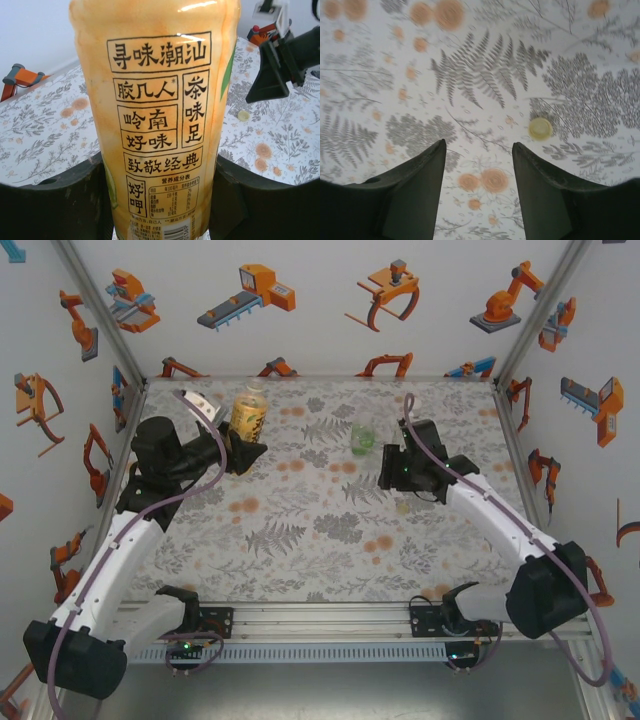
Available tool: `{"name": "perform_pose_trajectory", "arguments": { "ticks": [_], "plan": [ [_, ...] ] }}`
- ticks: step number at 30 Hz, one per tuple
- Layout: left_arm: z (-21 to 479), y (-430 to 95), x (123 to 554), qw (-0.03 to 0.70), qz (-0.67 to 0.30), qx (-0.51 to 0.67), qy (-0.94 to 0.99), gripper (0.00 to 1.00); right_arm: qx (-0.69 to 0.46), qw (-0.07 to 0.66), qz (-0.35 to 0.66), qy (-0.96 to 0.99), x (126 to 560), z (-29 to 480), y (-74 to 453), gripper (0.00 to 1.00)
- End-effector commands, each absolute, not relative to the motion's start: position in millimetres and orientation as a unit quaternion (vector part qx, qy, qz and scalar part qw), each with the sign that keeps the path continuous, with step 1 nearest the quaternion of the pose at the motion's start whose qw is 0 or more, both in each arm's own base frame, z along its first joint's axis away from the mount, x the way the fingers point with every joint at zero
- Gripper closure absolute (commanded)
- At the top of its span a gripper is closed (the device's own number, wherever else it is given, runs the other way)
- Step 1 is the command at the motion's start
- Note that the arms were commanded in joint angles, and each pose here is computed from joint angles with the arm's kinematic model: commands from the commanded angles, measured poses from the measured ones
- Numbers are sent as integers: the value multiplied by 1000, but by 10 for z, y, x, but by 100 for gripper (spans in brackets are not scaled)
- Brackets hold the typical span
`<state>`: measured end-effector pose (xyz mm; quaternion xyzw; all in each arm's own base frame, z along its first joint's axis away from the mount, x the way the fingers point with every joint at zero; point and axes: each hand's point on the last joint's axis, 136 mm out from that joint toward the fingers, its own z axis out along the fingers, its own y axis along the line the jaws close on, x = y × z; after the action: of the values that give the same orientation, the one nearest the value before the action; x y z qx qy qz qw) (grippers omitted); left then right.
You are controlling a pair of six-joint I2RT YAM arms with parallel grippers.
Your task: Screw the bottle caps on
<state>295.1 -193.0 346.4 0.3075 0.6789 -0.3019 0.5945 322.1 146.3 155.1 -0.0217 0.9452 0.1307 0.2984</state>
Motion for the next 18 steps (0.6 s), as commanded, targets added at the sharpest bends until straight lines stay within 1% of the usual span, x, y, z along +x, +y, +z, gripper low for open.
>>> {"name": "perform_pose_trajectory", "arguments": {
  "ticks": [1,2,4,7,13,18],
  "plan": [
    [3461,-1935,2893,591,-309,314,676,100,-4,257,96,962,3095,1302,1294,54],
    [3452,-1935,2897,590,-309,314,677,100,-8,251,91,964,3092,1254,1281,56],
    [3436,-1934,2902,587,-309,314,680,100,-12,239,84,967,3090,1164,1258,57],
    [3426,-1936,2895,585,-310,314,680,100,-14,225,73,972,3097,1033,1217,55],
    [3417,-1950,2899,580,-317,315,681,100,0,207,81,975,3158,830,1154,51],
    [3411,-1942,2911,579,-316,314,683,100,9,203,93,975,3233,748,1123,51]
  ]
}}
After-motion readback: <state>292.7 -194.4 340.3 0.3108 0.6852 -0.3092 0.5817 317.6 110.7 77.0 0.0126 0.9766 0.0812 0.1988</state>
